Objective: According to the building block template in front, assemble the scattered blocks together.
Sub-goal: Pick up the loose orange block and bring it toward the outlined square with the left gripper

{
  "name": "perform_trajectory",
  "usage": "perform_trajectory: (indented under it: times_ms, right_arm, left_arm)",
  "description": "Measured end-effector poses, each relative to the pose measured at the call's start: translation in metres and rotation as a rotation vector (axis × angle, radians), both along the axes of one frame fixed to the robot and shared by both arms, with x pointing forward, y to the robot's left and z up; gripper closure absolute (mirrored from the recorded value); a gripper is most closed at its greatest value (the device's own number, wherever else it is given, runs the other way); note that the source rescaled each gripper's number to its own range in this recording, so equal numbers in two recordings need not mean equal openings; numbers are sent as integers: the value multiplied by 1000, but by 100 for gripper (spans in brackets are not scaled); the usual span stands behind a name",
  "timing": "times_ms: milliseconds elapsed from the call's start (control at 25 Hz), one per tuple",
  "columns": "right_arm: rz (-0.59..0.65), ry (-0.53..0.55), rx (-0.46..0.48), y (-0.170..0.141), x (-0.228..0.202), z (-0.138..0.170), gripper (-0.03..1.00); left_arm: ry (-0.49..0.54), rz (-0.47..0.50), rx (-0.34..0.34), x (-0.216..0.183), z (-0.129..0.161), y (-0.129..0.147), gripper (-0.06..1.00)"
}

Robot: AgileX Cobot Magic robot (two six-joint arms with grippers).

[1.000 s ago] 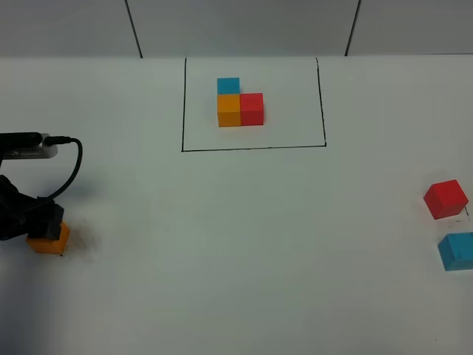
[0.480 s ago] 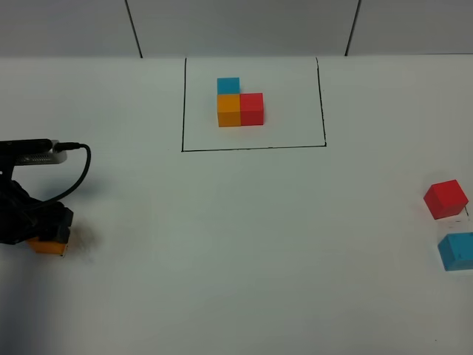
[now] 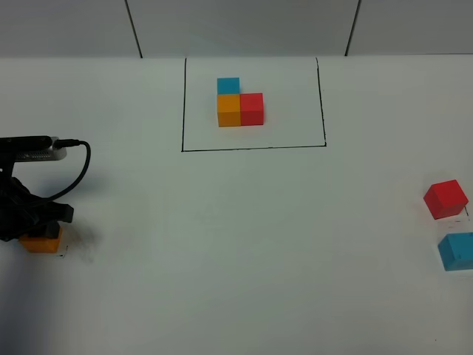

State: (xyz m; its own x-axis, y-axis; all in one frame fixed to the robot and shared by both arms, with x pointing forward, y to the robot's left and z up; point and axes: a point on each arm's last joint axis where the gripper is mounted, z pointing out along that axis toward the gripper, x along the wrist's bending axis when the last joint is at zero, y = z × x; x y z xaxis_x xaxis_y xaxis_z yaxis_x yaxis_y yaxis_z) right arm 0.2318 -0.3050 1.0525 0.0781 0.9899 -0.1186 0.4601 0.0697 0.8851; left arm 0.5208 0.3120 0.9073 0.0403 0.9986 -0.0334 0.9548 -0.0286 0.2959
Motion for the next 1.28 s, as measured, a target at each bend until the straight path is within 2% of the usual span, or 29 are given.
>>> perform_trajectory:
  times_ms: [360,520,760,1000,1080,1280]
  right_arm:
    - [0,0,0,0,0,0,96]
    - [0,0,0,0,0,0,96]
    - [0,0,0,0,0,0,96]
    - [0,0,0,0,0,0,96]
    - [0,0,0,0,0,0,96]
    - [0,0,0,0,0,0,96]
  left_arm:
    - [3,-25,6,0,-1,0,31]
    - [-7,-55,3,-2,7,-9,31]
    - [-66,-127,-12,-9,60,-26,31]
    - [-140,-253,-48,-19,122,-58,31]
    - [-157,-300,-58,-22,132,-71,31]
    - [-127,-413,-60,-31,132,-93,31]
